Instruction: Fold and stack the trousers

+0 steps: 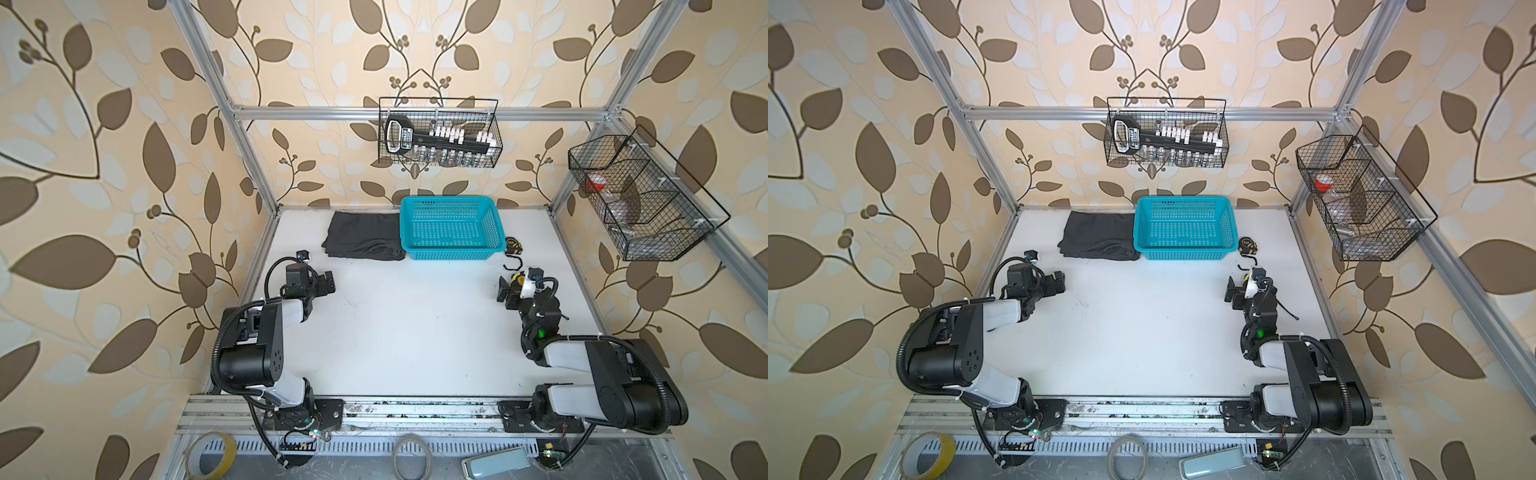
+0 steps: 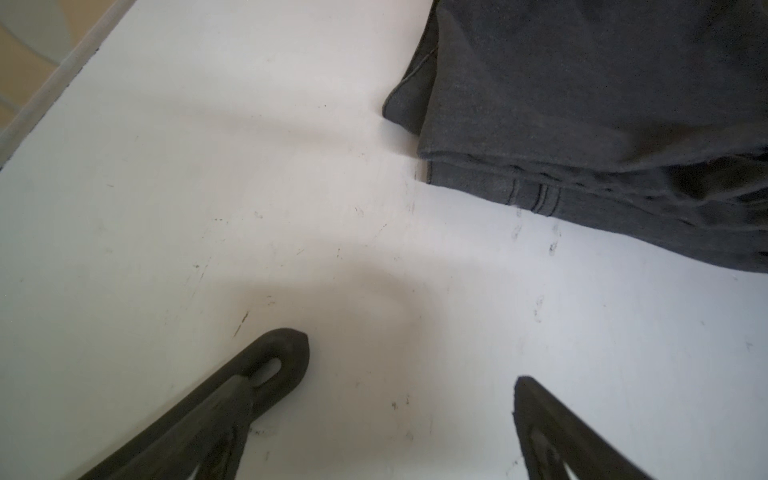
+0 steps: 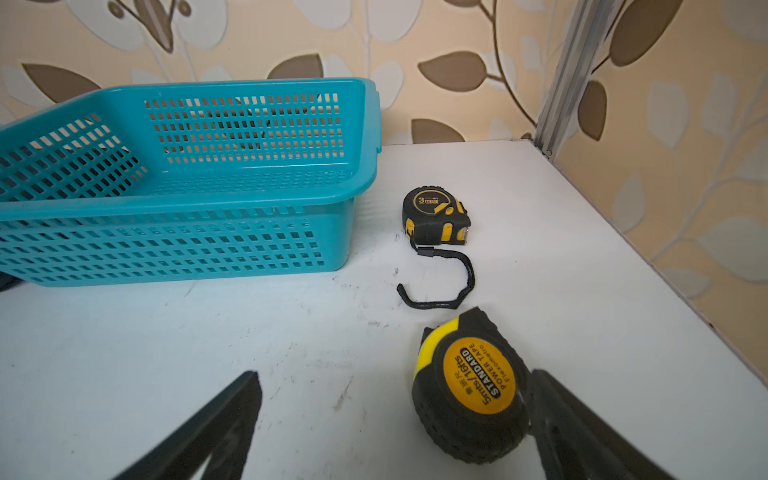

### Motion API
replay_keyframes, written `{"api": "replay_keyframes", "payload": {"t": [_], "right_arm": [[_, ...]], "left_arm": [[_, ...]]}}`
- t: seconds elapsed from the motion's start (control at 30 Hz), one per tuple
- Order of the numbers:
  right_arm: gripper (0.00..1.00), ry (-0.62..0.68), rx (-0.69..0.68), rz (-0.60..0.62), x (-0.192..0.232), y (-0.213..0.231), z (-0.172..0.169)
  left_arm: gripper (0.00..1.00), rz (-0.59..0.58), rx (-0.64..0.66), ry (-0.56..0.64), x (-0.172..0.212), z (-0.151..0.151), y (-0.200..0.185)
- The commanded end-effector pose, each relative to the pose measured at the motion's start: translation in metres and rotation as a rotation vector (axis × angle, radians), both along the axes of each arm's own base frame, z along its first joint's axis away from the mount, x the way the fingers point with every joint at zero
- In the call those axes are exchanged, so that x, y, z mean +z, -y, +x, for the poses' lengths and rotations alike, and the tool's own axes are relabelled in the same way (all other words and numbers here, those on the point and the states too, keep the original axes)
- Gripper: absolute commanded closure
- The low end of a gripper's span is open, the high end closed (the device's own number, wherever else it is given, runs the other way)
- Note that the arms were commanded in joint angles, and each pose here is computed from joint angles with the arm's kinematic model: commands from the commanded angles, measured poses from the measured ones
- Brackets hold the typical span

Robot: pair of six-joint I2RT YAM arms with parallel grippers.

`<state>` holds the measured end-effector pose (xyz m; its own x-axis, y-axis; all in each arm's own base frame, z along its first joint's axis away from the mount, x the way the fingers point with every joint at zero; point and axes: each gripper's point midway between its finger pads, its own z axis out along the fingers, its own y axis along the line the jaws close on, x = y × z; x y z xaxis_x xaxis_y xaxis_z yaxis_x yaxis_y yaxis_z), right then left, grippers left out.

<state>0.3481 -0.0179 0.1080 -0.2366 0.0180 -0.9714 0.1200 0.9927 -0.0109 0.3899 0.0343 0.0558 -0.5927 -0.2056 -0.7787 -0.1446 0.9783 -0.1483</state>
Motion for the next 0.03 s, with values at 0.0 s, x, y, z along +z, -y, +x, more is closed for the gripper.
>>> {"api": "replay_keyframes", "payload": {"t": [0.0], "right_arm": [[0.0,0.047,0.04,-0.029,0.0135,-0.007,0.0048]], "left_arm": [[0.01,0.016,0.0,0.069,0.0215,0.0098,-0.0002]]}}
